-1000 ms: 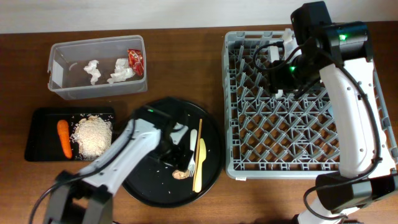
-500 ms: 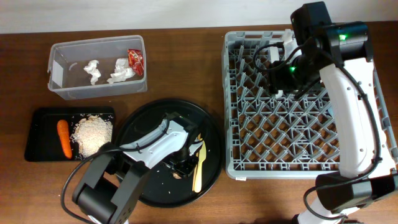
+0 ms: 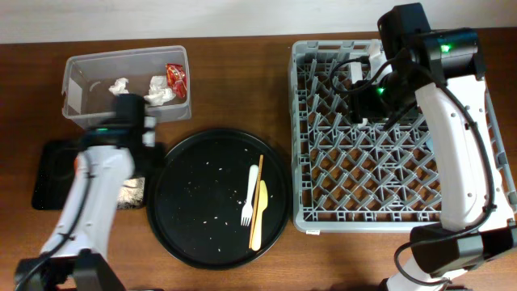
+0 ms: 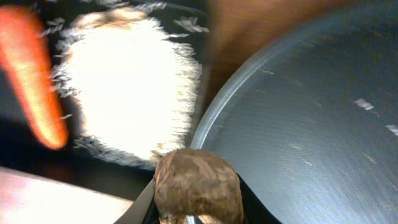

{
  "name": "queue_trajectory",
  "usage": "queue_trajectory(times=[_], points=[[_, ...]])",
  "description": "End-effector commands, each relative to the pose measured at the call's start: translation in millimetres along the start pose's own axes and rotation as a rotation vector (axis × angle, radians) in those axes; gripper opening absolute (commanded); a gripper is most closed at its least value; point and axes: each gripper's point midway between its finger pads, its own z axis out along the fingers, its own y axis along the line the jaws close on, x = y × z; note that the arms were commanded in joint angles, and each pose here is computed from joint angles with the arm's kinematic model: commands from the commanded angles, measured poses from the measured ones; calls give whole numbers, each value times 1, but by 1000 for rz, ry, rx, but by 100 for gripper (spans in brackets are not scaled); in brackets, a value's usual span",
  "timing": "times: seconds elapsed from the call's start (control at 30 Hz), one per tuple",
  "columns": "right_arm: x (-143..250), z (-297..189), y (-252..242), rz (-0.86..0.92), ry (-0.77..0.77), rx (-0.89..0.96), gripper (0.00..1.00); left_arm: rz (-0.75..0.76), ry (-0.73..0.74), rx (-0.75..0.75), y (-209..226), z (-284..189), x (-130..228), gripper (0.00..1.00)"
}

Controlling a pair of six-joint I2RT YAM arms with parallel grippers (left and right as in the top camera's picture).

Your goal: Sort waste into correct bins and load items into the dishwasher rack

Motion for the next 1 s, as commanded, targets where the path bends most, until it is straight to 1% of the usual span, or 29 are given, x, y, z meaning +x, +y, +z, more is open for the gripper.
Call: queue_trajectory(times=[0.0, 0.03, 0.07, 0.13, 0.2, 0.23, 0.27, 0.3, 0.33, 0.37, 0.4, 0.47, 0.53, 0.6, 0.63, 0.67, 0.7, 0.77, 0.8, 0.87, 0.93, 0.97], points=[[0, 1, -4, 9, 2, 18, 64, -202, -86, -46, 57, -2, -21, 2], [0, 1, -4, 9, 3, 18, 64, -231, -108, -52, 66, -2, -26, 2], [0, 1, -4, 9, 2, 17, 64, -262, -132, -60, 77, -2, -31, 5], [0, 1, -4, 8, 3, 18, 64, -308, -149, -88, 96, 1, -34, 15], [0, 1, -4, 8, 3, 18, 64, -325, -132, -94, 103, 7, -32, 16], [0, 1, -4, 8, 3, 18, 64, -325, -122, -94, 103, 12, -32, 22], [0, 1, -4, 8, 3, 18, 64, -323, -104, -94, 102, 18, -31, 40], [0, 1, -4, 8, 3, 18, 64, -322, -98, -94, 102, 20, -30, 49], [0, 1, -4, 8, 4, 18, 64, -322, -98, -94, 102, 20, -30, 65], [1, 1, -5, 9, 7, 19, 64, -322, -98, -94, 102, 20, -30, 74], [1, 1, -5, 9, 9, 19, 64, -322, -97, -94, 102, 20, -30, 79], [1, 1, -5, 9, 9, 19, 64, -323, -95, -85, 101, 13, -28, 80], [1, 1, -4, 8, 7, 18, 64, -317, -132, 13, 85, -3, -33, 81], [-6, -2, 2, -2, -33, -3, 64, -307, -156, 145, 62, -35, -23, 83], [-8, -7, 12, -21, -63, -33, 65, -305, -157, 165, 58, -44, -16, 84], [-11, -18, 41, -92, -131, -83, 66, -305, -152, 171, 56, -53, -8, 87], [-5, -21, 72, -164, -150, -113, 68, -306, -133, 174, 55, -56, -1, 94], [15, -13, 117, -224, -107, -142, 68, -307, -108, 175, 54, -55, 5, 94], [28, -2, 142, -229, -72, -134, 68, -307, -107, 174, 54, -55, 5, 94], [53, 20, 177, -210, -2, -112, 67, -307, -107, 174, 54, -55, 5, 95], [74, 47, 196, -169, 67, -86, 67, -307, -107, 174, 54, -55, 5, 94], [85, 72, 200, -118, 102, -65, 67, -307, -107, 174, 54, -55, 5, 94]])
